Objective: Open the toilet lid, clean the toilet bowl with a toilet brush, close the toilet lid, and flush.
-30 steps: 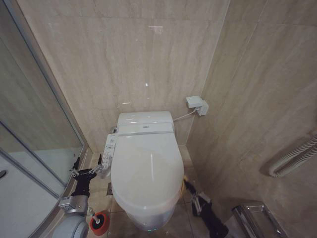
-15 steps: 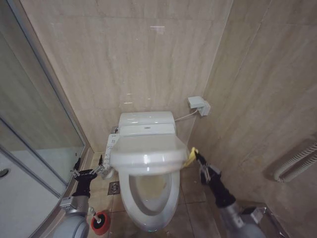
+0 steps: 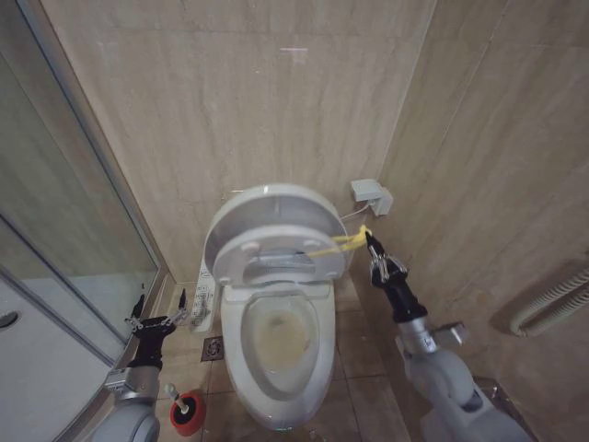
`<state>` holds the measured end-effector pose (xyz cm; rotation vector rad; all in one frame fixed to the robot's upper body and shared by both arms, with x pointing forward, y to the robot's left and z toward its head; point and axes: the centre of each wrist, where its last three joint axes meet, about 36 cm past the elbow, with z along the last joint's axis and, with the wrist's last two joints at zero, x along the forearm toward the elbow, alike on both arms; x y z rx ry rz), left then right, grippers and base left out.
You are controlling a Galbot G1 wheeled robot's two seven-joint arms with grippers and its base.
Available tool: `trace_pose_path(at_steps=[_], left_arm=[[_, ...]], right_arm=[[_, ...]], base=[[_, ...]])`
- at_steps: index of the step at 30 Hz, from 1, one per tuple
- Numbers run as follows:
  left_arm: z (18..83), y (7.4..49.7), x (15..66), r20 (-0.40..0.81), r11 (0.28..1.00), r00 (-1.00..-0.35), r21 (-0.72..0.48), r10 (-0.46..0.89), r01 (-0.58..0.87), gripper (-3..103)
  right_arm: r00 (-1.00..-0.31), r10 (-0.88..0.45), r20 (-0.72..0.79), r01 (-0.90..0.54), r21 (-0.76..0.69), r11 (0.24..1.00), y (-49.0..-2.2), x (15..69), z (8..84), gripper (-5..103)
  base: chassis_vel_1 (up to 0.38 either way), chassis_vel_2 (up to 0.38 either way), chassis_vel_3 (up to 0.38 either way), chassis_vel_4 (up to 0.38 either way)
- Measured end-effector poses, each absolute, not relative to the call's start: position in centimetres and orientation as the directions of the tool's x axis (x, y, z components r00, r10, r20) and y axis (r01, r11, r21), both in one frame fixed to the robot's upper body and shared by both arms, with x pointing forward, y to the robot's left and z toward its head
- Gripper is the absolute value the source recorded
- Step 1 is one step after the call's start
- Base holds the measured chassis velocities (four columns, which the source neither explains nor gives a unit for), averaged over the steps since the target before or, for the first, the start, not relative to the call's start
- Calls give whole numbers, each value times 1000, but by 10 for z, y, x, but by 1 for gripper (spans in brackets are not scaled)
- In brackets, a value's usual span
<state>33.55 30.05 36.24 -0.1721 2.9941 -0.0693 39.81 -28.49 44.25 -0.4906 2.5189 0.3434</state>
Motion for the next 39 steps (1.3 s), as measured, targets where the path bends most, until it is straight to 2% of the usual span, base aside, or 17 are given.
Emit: trace_pose_path(at_steps=[7, 14, 23, 39], left_arm=[[359, 299, 330, -129, 991, -984, -54, -126, -120, 100], [355, 297, 322, -114, 990, -984, -54, -134, -128, 100], [350, 296, 320, -104, 989, -985, -57, -139, -133, 100], [352, 301, 318, -110, 989, -984, -51, -143, -138, 100]], right_arm=[[-762, -248, -598, -411, 150, 899, -289, 441, 465, 0], [-763, -188, -618, -403, 227, 887, -297, 512, 480, 0], [-753, -219, -621, -427, 207, 880, -301, 577, 487, 0], [-761, -261, -593, -458, 206, 865, -305, 617, 474, 0]], base=[[0, 0, 0, 0], [0, 0, 0, 0], [0, 0, 0, 0], [0, 0, 0, 0]])
